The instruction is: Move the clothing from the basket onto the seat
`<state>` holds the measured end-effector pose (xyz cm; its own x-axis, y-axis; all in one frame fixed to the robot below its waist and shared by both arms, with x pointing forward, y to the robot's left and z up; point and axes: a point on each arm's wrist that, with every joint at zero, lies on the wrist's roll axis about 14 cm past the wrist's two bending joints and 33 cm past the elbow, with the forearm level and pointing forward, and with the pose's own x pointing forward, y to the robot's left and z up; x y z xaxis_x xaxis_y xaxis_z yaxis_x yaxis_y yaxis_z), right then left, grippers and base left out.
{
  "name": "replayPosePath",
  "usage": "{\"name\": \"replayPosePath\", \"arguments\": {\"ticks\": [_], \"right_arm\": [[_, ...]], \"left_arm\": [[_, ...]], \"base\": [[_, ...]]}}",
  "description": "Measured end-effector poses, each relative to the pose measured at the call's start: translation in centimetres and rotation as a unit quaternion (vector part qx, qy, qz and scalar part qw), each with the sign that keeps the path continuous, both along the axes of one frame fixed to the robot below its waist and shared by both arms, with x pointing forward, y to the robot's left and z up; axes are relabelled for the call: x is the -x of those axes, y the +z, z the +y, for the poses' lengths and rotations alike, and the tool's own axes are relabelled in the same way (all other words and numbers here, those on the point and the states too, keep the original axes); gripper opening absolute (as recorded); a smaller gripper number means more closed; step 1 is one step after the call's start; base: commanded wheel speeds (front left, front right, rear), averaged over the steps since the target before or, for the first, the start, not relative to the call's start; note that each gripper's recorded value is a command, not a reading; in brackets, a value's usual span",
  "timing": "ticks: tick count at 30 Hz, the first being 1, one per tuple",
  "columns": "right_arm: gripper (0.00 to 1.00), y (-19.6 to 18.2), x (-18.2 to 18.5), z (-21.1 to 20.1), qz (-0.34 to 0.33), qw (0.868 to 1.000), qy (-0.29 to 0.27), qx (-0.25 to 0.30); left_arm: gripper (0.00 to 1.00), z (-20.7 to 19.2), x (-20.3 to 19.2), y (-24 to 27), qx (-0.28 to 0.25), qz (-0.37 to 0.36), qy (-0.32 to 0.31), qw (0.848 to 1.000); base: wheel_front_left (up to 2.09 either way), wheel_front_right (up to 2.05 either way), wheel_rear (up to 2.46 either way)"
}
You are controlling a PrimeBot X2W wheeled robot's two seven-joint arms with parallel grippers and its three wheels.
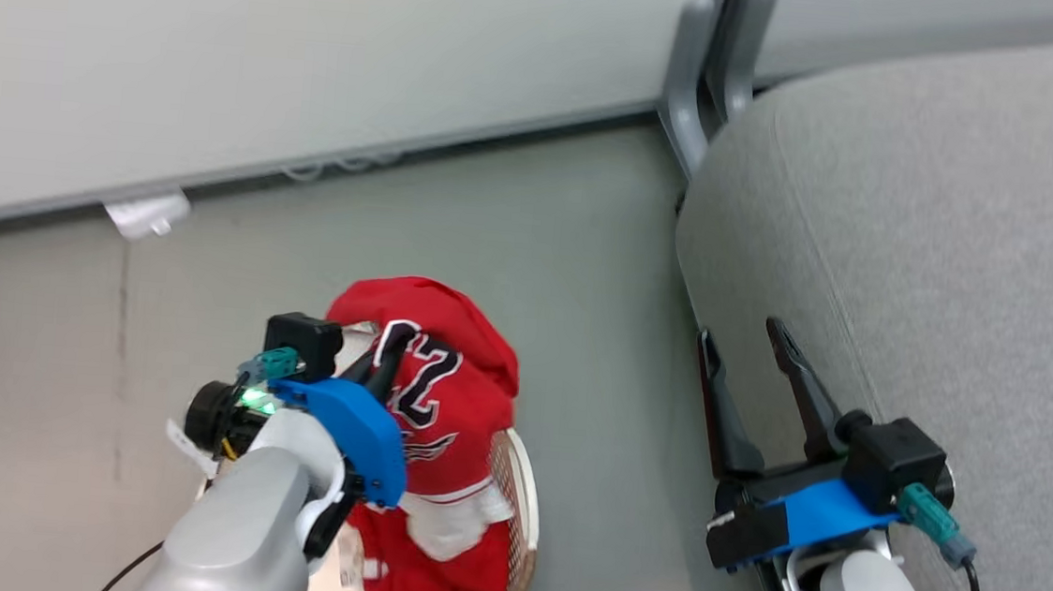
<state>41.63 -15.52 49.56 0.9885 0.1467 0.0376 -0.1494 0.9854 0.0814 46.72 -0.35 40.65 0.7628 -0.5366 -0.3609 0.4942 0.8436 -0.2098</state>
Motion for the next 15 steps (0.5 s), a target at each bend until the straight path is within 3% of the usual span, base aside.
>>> {"name": "replayPosePath", "arguments": {"ticks": [15], "right_arm": [[1.00, 3.5, 3.3, 2.9, -0.033, 0.999, 0.038, -0.005]], "left_arm": [[0.00, -3.4, 2.6, 15.2, 0.077, -0.160, -0.055, 0.983]], "base": [[0.00, 0.00, 0.00]]}}
